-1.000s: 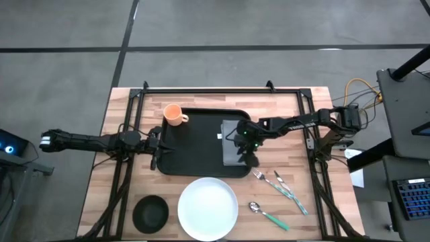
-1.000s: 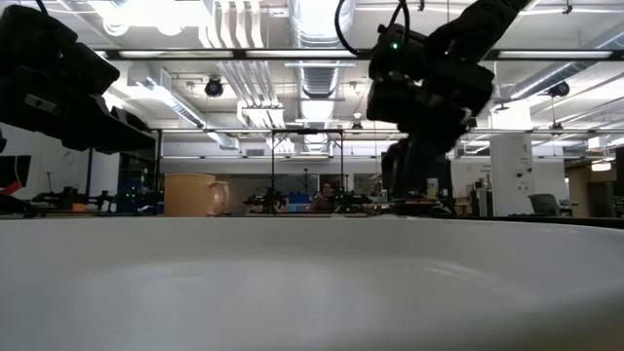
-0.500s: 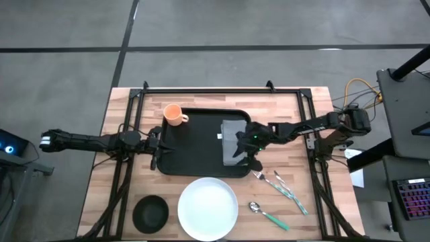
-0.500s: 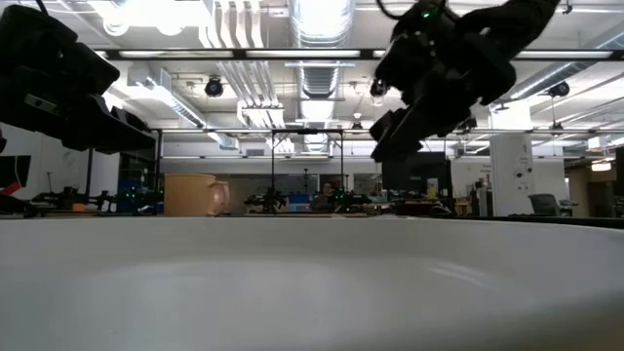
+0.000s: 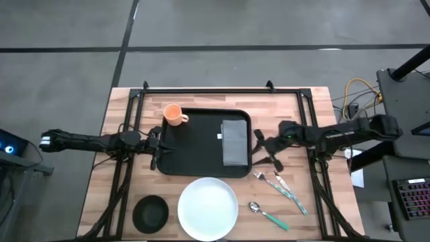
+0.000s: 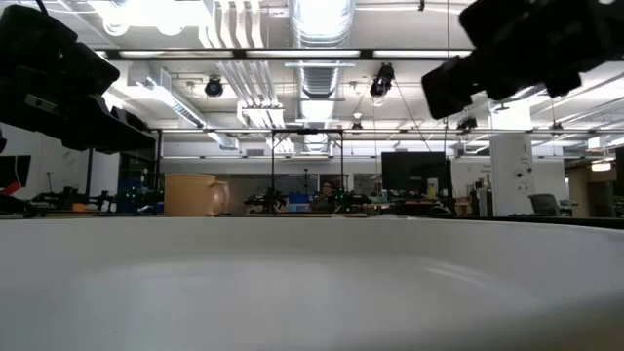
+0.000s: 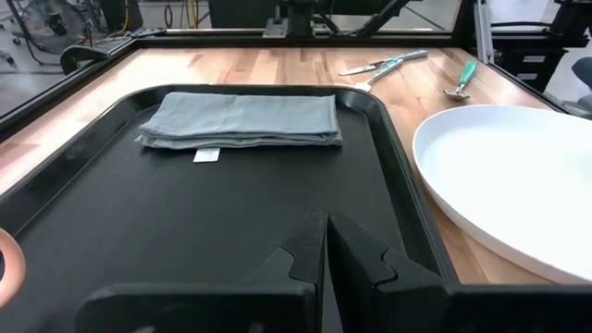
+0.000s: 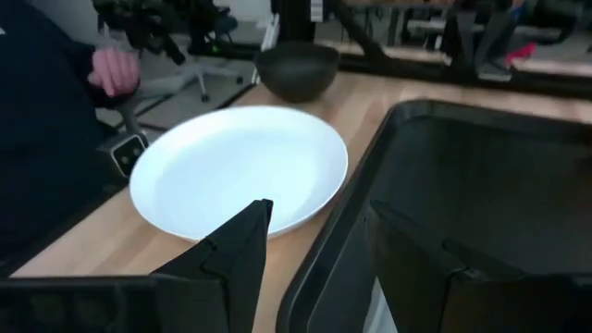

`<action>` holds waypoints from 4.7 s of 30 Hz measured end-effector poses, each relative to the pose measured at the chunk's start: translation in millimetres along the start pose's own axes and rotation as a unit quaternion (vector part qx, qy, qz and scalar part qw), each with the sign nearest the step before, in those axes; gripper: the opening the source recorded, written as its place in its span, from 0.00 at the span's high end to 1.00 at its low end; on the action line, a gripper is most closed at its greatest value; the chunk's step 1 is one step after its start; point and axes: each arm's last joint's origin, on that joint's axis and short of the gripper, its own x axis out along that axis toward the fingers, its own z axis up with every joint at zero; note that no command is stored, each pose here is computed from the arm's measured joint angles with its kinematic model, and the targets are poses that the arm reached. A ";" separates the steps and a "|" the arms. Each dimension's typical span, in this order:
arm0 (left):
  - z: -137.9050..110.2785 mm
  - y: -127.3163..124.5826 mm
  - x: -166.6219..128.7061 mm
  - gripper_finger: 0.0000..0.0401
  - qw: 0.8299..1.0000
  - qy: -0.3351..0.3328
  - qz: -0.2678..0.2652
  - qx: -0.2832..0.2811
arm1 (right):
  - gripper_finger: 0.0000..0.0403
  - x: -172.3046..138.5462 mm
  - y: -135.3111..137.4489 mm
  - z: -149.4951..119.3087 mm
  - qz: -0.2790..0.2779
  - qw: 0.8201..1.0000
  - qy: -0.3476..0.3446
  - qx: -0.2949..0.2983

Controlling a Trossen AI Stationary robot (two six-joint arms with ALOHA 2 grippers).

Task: Set up tray
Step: Put the white plate on the black tray below the yellow mug

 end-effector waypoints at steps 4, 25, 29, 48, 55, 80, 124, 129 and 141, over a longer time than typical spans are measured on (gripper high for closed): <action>0.0 -0.4 0.0 1.00 1.000 0.000 -0.006 -0.006 | 0.56 -14.4 8.2 -5.9 -0.004 0.999 -0.020 -0.025; 4.2 -6.9 -1.8 1.00 0.983 -0.005 -0.121 -0.140 | 0.59 -60.7 27.9 -25.1 -0.045 0.991 -0.106 -0.069; 3.9 -6.9 -1.6 1.00 0.982 -0.002 -0.121 -0.144 | 0.59 -62.7 27.4 -27.4 -0.067 0.990 -0.107 -0.067; 4.0 -6.8 -1.3 1.00 0.986 -0.006 -0.120 -0.114 | 0.59 -68.4 28.0 -43.4 -0.077 0.994 -0.047 -0.066; 4.2 -6.8 -1.3 1.00 0.992 -0.017 -0.118 -0.042 | 0.57 -77.0 30.7 -47.4 -0.089 0.991 -0.031 -0.090; 19.2 -6.8 -3.1 1.00 0.987 -0.096 -0.121 -0.030 | 0.59 -94.8 36.5 -56.9 -0.215 0.968 -0.128 -0.032; 27.7 -7.6 -4.8 0.95 0.982 -0.104 -0.140 -0.069 | 0.62 -92.3 32.3 -61.1 -0.252 0.962 -0.099 -0.021; 33.9 -7.7 -6.4 0.75 0.981 -0.113 -0.141 -0.068 | 0.63 -92.3 32.3 -61.1 -0.252 0.962 -0.099 -0.021; 44.9 -7.5 -5.5 0.47 0.972 -0.100 -0.147 -0.153 | 0.61 -92.3 32.3 -61.1 -0.252 0.962 -0.099 -0.021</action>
